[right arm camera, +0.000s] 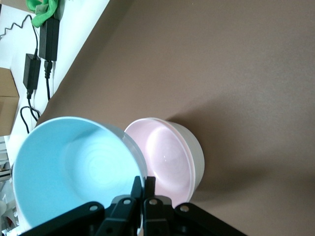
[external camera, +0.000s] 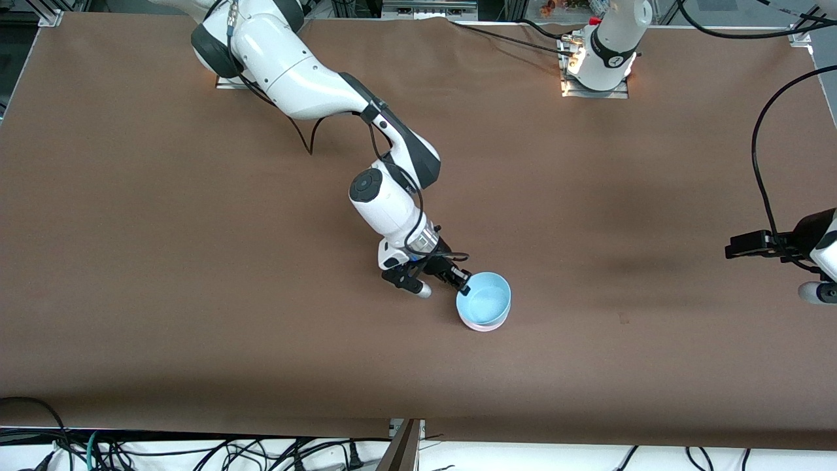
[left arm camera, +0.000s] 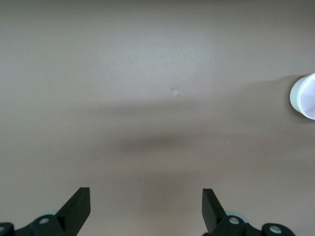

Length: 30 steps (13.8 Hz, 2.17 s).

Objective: Stack pink and blue bowls on white bowl

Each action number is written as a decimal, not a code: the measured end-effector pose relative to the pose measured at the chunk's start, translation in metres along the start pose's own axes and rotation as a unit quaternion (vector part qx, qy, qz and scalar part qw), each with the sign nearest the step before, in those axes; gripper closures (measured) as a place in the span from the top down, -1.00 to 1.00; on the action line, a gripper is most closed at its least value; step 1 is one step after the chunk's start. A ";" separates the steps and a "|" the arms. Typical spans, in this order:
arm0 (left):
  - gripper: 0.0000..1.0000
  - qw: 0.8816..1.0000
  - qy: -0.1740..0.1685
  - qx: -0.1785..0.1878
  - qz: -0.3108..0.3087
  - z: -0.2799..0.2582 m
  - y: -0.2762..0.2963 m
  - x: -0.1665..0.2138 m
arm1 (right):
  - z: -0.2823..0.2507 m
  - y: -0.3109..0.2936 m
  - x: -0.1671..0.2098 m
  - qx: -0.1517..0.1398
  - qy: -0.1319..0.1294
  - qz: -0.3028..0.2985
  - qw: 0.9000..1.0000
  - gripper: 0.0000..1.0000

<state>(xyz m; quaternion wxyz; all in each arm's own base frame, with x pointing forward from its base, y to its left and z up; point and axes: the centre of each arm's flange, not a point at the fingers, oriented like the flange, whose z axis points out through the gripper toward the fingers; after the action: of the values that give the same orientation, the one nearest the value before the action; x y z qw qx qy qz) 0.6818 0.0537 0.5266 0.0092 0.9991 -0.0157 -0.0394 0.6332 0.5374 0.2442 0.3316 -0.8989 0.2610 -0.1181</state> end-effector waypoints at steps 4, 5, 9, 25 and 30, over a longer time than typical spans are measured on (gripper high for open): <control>1.00 1.000 0.022 0.019 0.010 0.012 0.020 -0.044 | 0.002 0.002 0.001 0.003 0.003 -0.001 1.000 -0.96; 1.00 1.000 0.021 0.021 0.011 0.012 0.022 -0.053 | 0.002 0.002 0.000 0.004 0.003 -0.001 1.000 -0.96; 1.00 0.999 0.029 0.013 0.004 0.009 0.019 -0.060 | 0.010 0.010 0.000 -0.001 0.003 -0.006 1.000 -0.96; 1.00 1.000 0.026 -0.004 0.006 -0.021 0.025 -0.059 | 0.026 0.027 -0.003 -0.010 0.001 -0.039 0.999 -0.96; 1.00 1.000 0.024 -0.004 0.006 -0.020 0.025 -0.058 | 0.023 0.026 0.004 -0.008 0.009 -0.043 0.999 -0.46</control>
<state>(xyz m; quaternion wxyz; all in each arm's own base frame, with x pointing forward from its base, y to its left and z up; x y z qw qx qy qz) 0.6250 0.0310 0.5514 0.0141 0.9996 -0.0211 -0.0150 0.6349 0.5310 0.2097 0.3165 -0.9107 0.2265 -0.1382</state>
